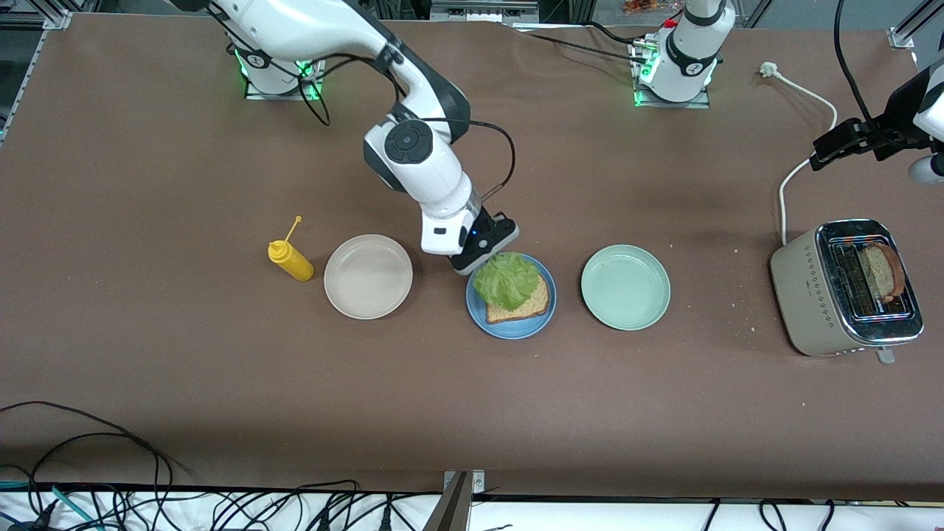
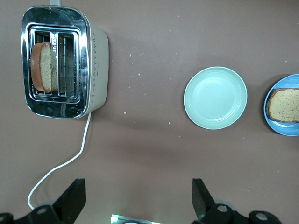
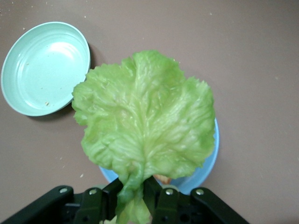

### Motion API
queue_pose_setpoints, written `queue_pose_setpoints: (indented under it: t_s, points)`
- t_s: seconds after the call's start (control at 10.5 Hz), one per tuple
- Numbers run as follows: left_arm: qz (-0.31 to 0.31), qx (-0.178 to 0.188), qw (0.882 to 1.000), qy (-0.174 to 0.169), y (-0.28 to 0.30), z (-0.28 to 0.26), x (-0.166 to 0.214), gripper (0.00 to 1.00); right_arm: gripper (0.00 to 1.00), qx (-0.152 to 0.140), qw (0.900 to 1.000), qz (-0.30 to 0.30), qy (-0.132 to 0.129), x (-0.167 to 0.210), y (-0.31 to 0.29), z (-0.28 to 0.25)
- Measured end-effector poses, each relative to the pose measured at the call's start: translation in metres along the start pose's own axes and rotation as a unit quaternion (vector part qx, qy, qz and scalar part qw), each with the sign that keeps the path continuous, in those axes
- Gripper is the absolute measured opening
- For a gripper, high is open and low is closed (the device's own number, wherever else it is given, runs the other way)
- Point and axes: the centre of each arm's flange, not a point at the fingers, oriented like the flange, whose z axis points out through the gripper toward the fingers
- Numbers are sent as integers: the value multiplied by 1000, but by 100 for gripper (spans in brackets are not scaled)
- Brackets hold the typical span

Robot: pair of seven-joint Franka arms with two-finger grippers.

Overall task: Make sandwich in blue plate with both arms
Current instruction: 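Carry the lettuce with the right gripper onto the bread slice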

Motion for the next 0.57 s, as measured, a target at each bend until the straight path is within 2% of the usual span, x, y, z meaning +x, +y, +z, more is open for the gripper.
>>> queue_pose_setpoints:
  t_s: [0.1, 0.38, 0.48, 0.57]
  points:
    - [0, 0, 1000, 0, 0, 0, 0, 100, 14, -2, 1000, -18, 23, -4, 1, 21]
    - [-1, 0, 1000, 0, -1, 0, 0, 100, 14, -2, 998, -44, 34, -22, 3, 69]
    - [-1, 0, 1000, 0, -1, 0, 0, 100, 15, 4, 998, -49, 49, -27, 0, 81]
    - [-1, 0, 1000, 0, -1, 0, 0, 100, 26, 8, 997, -51, 57, -30, -2, 88]
